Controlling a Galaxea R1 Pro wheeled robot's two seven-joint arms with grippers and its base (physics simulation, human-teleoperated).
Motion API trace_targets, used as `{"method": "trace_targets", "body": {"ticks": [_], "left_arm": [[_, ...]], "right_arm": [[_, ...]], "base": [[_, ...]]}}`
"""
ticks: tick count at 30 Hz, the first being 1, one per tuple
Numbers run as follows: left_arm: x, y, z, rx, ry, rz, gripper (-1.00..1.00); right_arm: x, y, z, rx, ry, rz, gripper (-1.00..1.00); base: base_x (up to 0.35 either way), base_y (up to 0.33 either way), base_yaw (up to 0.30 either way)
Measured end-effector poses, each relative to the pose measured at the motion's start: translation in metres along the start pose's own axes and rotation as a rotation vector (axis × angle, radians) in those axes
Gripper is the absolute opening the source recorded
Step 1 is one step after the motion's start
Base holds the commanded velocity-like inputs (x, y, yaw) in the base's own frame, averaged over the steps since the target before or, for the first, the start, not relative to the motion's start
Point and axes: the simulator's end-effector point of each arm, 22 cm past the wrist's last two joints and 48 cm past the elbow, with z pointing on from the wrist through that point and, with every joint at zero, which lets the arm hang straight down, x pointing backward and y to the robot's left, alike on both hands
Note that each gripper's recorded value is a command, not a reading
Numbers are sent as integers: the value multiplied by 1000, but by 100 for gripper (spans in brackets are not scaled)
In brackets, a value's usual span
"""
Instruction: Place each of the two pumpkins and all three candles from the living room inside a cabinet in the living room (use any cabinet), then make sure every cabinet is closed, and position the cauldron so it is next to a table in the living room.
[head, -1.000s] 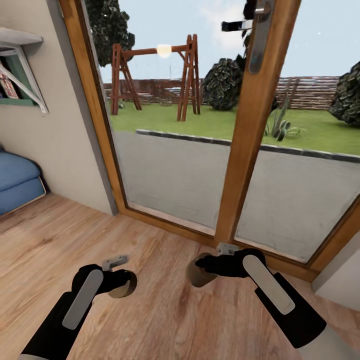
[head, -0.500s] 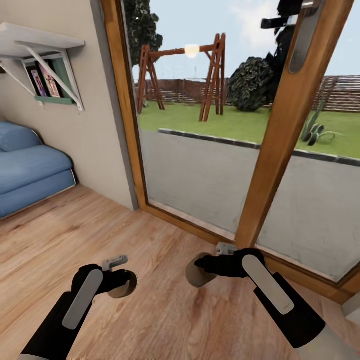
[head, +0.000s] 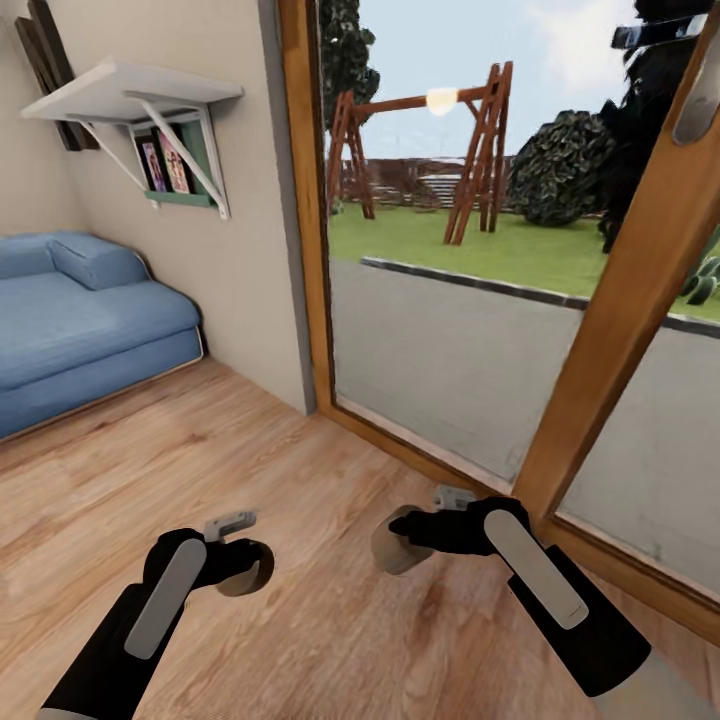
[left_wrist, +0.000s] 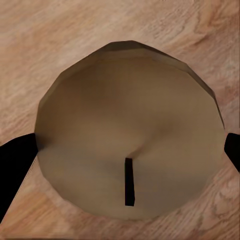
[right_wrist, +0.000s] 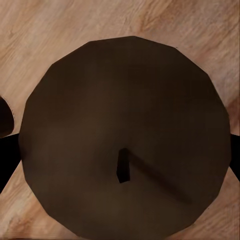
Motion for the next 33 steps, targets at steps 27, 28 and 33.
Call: {"method": "trace_targets", "body": {"ticks": [27,28,33], "left_arm": [[-2,3,0,-2,-2,-10,-100],[-2,3,0,-2,-2,-10,-100],[-2,3,0,-2,-2,-11,-100]], "right_arm": [[0,0,0,0,1,0,-100],[0,0,0,-1,1,1,-100],[0,0,0,0,1,1,-100]], "base": [[0,0,287],[0,0,287],[0,0,287]]}}
